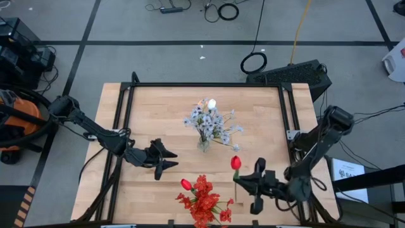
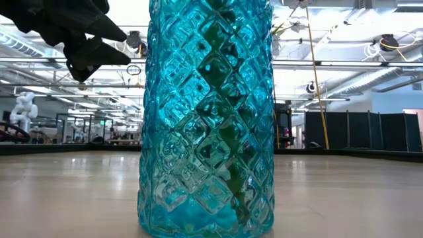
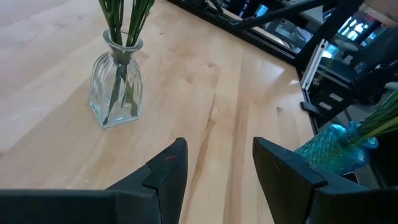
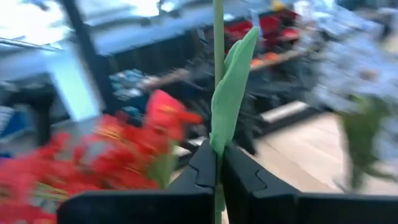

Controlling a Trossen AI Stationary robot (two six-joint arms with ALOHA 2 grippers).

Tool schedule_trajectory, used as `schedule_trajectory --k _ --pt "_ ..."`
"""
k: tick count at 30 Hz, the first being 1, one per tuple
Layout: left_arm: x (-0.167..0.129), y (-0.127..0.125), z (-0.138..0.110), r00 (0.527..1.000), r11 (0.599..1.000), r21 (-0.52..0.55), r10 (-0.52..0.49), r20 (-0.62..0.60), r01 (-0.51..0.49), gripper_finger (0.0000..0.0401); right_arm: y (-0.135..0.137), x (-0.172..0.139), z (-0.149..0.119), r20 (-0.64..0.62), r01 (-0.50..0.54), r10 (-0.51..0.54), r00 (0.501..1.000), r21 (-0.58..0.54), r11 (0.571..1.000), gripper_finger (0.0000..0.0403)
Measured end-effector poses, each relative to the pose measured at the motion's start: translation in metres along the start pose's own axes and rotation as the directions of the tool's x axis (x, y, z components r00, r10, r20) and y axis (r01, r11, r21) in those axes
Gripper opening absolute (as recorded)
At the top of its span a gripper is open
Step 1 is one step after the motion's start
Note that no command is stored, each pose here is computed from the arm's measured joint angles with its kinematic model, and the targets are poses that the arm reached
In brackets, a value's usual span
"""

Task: Sort flowers into vase by color
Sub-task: Put the red tulip into the blue vase

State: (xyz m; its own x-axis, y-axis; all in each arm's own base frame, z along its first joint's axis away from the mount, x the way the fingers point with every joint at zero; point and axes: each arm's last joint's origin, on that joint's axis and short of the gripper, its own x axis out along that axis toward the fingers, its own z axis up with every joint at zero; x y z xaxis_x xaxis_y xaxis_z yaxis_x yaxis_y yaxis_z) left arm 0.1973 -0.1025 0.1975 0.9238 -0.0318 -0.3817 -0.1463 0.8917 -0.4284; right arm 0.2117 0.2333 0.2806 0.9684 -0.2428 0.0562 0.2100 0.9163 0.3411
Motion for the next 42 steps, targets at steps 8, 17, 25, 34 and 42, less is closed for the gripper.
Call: schedule_trajectory --k 8,17,25,34,42 --pt "0.0 0.0 0.0 1.0 0.995 0.1 0.0 0.0 0.0 0.0187 0.011 0.005 0.008 0.179 -0.193 0.199 0.964 -0.046 0.98 0.0" --pt "0.0 -0.001 -0.001 0.999 0.995 0.098 -0.033 -0.027 0.035 0.0187 0.014 0.01 -0.006 0.341 -0.312 0.359 0.869 -0.185 0.932 0.0" --pt "0.0 -0.001 -0.001 0.999 0.995 0.093 -0.034 -0.027 0.037 0.0187 0.029 0.035 -0.031 0.338 -0.293 0.406 0.849 -0.338 0.894 0.0" --pt "0.0 -0.001 -0.001 0.999 0.995 0.093 -0.035 -0.028 0.038 0.0187 0.033 0.05 -0.043 0.335 -0.248 0.391 0.857 -0.397 0.884 0.0" --pt "0.0 -0.001 -0.001 0.999 0.995 0.093 -0.036 -0.028 0.038 0.0187 0.034 0.054 -0.036 0.357 -0.296 0.4 0.844 -0.313 0.903 0.0"
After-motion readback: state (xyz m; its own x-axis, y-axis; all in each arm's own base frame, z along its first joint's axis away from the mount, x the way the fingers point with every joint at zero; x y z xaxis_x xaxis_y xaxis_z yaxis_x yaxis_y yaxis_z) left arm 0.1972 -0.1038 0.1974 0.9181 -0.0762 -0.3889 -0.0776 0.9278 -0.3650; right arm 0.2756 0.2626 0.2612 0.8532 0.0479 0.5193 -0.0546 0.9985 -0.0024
